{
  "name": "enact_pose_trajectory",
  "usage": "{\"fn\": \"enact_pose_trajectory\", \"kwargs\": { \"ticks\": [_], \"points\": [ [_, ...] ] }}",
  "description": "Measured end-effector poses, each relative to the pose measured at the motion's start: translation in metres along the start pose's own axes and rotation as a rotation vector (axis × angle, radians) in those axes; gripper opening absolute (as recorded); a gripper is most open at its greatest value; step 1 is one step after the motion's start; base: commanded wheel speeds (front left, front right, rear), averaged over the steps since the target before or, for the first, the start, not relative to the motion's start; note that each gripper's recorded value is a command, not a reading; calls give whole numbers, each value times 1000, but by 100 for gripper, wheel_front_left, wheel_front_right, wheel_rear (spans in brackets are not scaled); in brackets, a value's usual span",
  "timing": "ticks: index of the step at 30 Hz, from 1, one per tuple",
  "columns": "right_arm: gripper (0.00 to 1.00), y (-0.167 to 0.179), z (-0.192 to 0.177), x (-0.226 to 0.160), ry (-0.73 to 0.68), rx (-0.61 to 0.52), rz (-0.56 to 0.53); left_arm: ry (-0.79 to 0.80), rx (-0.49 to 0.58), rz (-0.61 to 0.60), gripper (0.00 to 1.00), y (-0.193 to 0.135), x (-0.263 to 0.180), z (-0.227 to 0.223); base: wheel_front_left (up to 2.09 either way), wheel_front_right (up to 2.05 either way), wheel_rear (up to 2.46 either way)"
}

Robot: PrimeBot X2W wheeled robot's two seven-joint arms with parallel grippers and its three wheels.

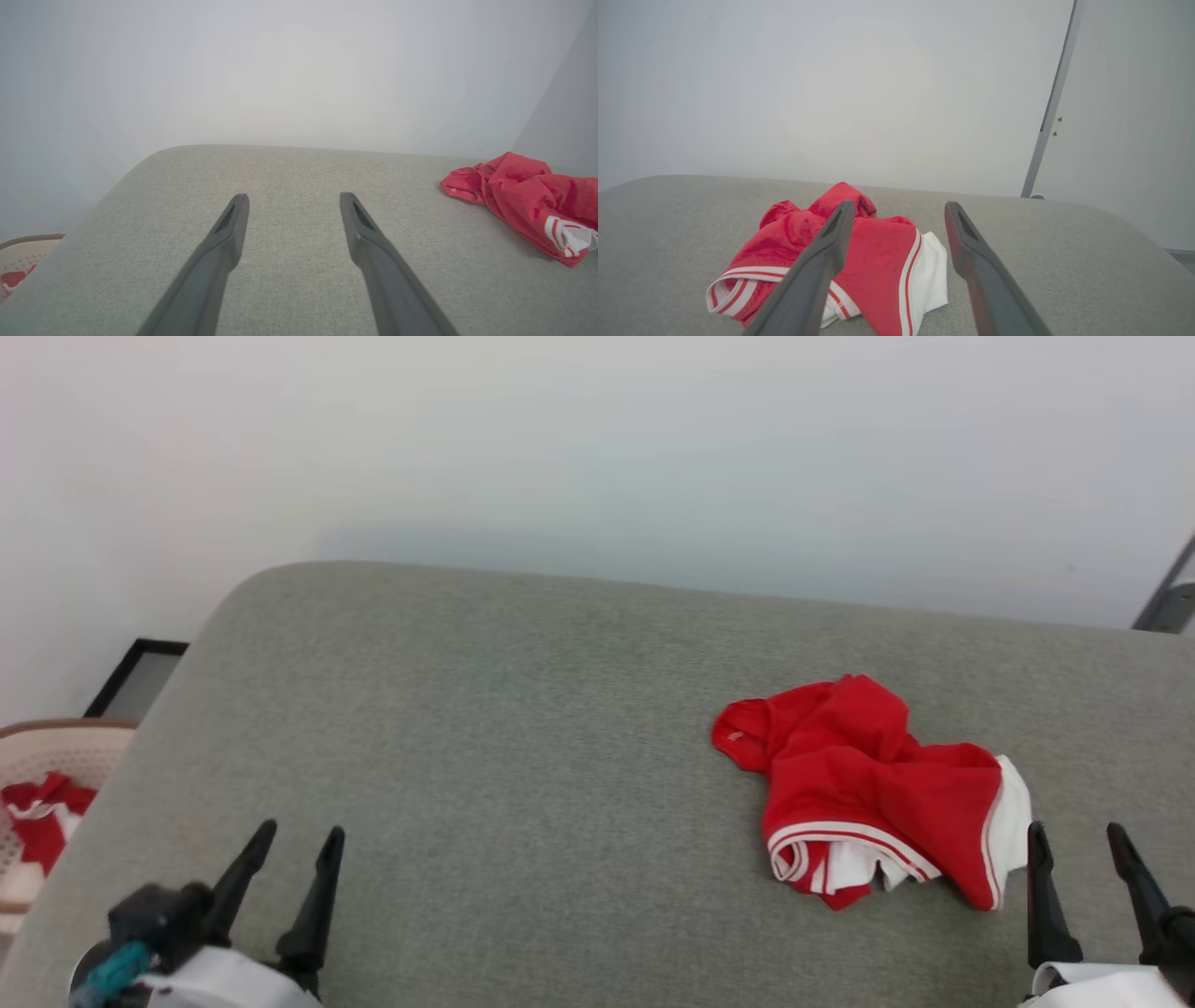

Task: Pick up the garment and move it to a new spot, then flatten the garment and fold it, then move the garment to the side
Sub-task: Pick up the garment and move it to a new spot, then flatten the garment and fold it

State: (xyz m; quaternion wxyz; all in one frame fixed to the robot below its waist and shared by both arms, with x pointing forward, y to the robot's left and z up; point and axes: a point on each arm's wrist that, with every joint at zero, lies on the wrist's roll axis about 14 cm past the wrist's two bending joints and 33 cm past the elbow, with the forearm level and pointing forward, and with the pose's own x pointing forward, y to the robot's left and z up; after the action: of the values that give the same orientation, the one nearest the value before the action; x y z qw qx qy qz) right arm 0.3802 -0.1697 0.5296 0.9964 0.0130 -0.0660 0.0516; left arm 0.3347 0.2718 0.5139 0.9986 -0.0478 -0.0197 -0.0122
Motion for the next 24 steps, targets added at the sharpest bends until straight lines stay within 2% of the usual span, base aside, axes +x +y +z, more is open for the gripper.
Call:
{"fn": "enact_pose_trajectory", "kwargs": {
  "ticks": [5,19,24],
  "points": [
    [100,-9,8,-5,-22,6,-29,-28,15,1,100,-6,-3,4,0,0,0],
    [100,-18,1,-10,-2,9,-57,-39,15,-12,100,-18,3,2,0,0,0],
    [100,-3,-6,1,65,-46,-4,-36,0,-10,100,-17,5,1,0,0,0]
  ]
}}
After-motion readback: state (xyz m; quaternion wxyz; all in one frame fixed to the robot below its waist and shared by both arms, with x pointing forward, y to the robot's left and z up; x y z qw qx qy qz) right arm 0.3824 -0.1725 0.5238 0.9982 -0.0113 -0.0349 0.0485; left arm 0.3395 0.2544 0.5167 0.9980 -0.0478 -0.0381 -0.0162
